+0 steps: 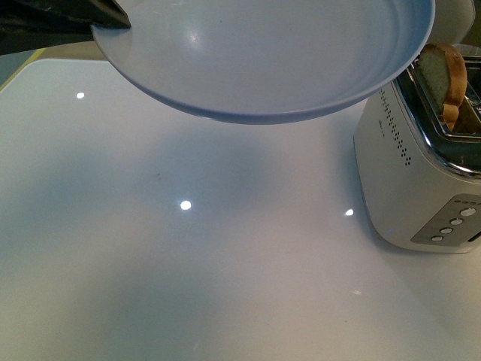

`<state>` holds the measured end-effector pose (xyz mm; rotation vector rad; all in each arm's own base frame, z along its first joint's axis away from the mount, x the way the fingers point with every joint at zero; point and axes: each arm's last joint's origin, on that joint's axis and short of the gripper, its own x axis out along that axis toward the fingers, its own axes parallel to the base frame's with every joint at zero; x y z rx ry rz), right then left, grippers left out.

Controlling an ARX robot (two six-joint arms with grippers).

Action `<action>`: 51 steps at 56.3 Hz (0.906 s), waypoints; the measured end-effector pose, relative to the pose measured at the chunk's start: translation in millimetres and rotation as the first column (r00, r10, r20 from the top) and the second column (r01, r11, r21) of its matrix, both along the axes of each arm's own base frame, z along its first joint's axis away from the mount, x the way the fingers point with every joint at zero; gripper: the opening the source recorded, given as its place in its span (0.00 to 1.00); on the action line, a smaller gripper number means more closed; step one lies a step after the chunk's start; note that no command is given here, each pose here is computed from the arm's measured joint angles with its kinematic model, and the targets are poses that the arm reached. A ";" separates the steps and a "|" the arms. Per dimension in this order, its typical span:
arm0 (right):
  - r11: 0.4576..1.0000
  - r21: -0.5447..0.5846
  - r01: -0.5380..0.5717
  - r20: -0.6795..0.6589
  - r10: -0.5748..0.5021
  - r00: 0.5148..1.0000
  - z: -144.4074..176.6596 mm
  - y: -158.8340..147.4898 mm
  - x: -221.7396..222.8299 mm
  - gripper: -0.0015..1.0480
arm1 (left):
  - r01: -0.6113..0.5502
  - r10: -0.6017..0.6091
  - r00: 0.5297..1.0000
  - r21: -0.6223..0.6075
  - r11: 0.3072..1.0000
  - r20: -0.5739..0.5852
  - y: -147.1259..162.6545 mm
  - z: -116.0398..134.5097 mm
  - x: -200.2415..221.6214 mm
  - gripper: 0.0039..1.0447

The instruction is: Left arm holds plate, right arm toasts bread

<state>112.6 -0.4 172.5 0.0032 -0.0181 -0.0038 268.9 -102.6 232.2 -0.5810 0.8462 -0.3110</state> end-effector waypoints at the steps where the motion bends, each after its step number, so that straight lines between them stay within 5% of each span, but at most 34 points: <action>1: 1.000 0.000 0.000 0.001 0.000 1.000 0.0 0.0 -0.4 0.02 | 0.000 0.000 1.000 0.000 1.000 0.000 0.0 0.1 -0.1 0.02; 37: 1.000 0.000 -0.002 -0.005 0.002 1.000 -3.2 0.2 -15.6 0.02 | 0.010 -0.010 1.000 -0.003 1.000 -0.006 1.2 -2.3 -3.1 0.02; 51: 1.000 0.000 -0.002 -0.005 0.002 1.000 -3.2 0.2 -15.6 0.38 | 0.016 -0.016 1.000 -0.004 1.000 -0.010 2.0 -4.1 -3.7 0.02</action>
